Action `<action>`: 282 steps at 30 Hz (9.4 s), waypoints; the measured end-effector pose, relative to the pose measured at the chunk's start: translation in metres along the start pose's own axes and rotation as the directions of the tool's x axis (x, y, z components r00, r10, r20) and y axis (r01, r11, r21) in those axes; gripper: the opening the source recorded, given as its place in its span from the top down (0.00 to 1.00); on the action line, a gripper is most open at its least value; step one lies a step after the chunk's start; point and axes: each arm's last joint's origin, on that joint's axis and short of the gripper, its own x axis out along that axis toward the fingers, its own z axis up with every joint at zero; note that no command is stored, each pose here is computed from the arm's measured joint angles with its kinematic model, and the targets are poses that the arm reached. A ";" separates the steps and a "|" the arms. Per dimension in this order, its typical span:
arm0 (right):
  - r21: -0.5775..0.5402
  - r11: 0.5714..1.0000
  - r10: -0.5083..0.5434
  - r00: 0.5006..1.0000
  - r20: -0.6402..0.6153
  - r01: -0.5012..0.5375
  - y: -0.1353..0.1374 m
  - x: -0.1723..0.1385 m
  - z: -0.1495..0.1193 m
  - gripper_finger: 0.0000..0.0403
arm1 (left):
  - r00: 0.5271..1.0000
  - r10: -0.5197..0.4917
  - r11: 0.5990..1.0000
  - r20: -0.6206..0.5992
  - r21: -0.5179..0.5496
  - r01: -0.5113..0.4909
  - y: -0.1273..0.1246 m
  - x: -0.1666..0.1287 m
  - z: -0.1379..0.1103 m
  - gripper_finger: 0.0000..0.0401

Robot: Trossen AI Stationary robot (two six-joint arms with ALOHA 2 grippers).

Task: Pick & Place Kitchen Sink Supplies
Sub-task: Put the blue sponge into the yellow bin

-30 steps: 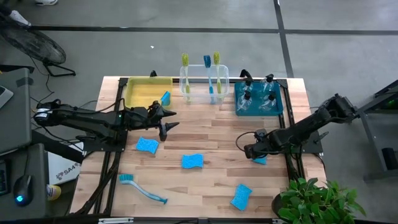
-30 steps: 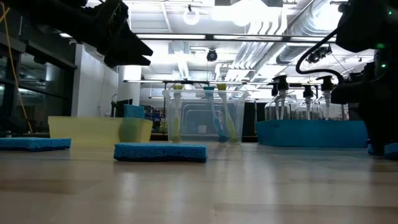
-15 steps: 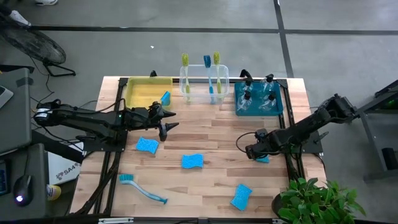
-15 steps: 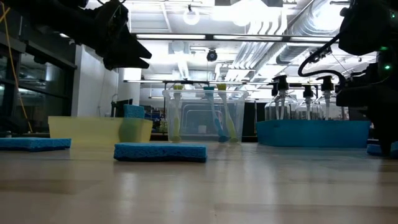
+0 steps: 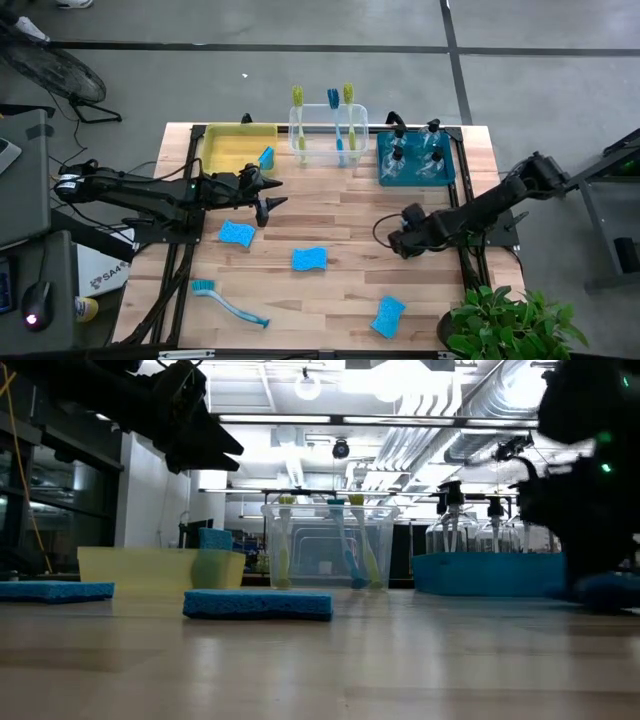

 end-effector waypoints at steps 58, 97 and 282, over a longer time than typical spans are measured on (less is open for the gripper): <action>-0.578 0.765 0.640 0.430 0.636 -0.283 0.081 -0.022 0.073 1.00 | 0.999 -0.045 0.998 0.024 0.043 0.043 -0.004 0.008 0.001 0.40; -0.966 -0.077 0.974 -0.228 -0.020 -0.248 0.093 -0.046 0.120 1.00 | 0.716 -0.610 0.792 0.339 0.239 0.561 -0.036 0.058 0.003 0.40; -0.646 0.692 0.693 0.548 0.469 -0.323 0.094 -0.016 0.116 0.57 | 0.588 0.693 0.514 -0.417 -0.285 -0.809 0.097 0.052 -0.013 0.99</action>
